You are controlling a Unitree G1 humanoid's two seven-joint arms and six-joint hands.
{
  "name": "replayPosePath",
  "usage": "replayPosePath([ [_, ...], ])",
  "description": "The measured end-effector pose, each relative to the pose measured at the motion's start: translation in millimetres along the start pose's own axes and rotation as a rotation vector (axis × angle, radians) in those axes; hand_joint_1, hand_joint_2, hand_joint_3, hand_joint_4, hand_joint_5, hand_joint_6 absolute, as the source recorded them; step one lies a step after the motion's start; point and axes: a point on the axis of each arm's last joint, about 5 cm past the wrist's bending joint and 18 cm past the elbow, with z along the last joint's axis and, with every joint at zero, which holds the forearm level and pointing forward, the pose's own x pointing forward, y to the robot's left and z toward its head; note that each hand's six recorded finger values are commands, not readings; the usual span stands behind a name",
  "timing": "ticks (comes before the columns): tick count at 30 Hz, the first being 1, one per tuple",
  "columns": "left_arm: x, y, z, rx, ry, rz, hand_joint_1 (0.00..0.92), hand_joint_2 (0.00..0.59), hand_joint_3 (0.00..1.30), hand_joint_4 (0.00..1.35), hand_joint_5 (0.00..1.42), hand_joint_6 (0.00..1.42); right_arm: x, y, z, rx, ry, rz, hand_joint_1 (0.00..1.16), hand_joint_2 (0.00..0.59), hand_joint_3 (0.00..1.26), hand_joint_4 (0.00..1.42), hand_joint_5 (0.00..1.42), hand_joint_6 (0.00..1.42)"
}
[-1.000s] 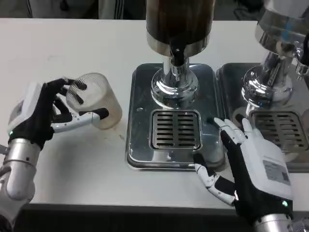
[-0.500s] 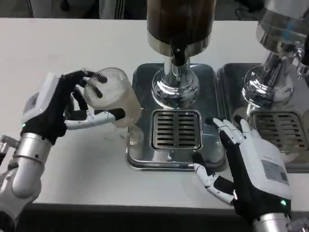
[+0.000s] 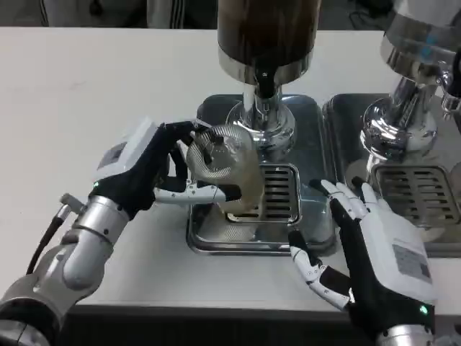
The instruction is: Grasp the cup under the faucet to collect the drink, then remove the cup.
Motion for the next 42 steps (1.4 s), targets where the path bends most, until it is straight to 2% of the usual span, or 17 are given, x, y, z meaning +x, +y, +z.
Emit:
replayPosePath([
  [14,20.8,-1.1,12.9,0.03,-0.016,-0.08,0.595,0.0,0.63,0.69,0.97,1.29,-7.6,1.4,1.0,0.012,0.024,-0.037,0.51,0.423,0.19,0.14,0.04,0.05],
  [17,25.4,-1.5,16.3,0.053,-0.03,-0.107,0.579,0.0,0.62,0.68,0.96,1.26,-7.6,2.1,2.2,0.02,0.026,-0.044,0.51,0.423,0.19,0.14,0.04,0.05],
  [25,31.5,-0.7,20.1,0.07,-0.033,-0.128,0.525,0.005,0.6,0.63,0.93,1.24,-7.6,3.7,5.0,0.037,0.029,-0.05,0.51,0.423,0.2,0.15,0.04,0.05],
  [29,35.2,-0.3,22.2,0.084,-0.026,-0.131,0.421,0.039,0.56,0.58,0.89,1.15,-8.7,4.1,4.6,0.038,0.034,-0.047,0.51,0.423,0.2,0.15,0.05,0.05],
  [33,36.8,-0.6,23.0,0.101,-0.024,-0.139,0.346,0.047,0.5,0.52,0.79,1.06,-8.9,4.1,4.5,0.039,0.035,-0.047,0.51,0.423,0.2,0.15,0.05,0.05],
  [36,38.3,-0.8,24.2,0.123,-0.03,-0.152,0.334,0.048,0.44,0.45,0.74,1.01,-9.6,4.3,4.1,0.04,0.039,-0.045,0.51,0.423,0.21,0.15,0.05,0.05],
  [42,42.7,-0.3,27.8,0.14,-0.048,-0.153,0.333,0.05,0.4,0.41,0.69,0.91,-10.1,4.3,3.8,0.043,0.042,-0.043,0.51,0.423,0.22,0.15,0.05,0.05],
])
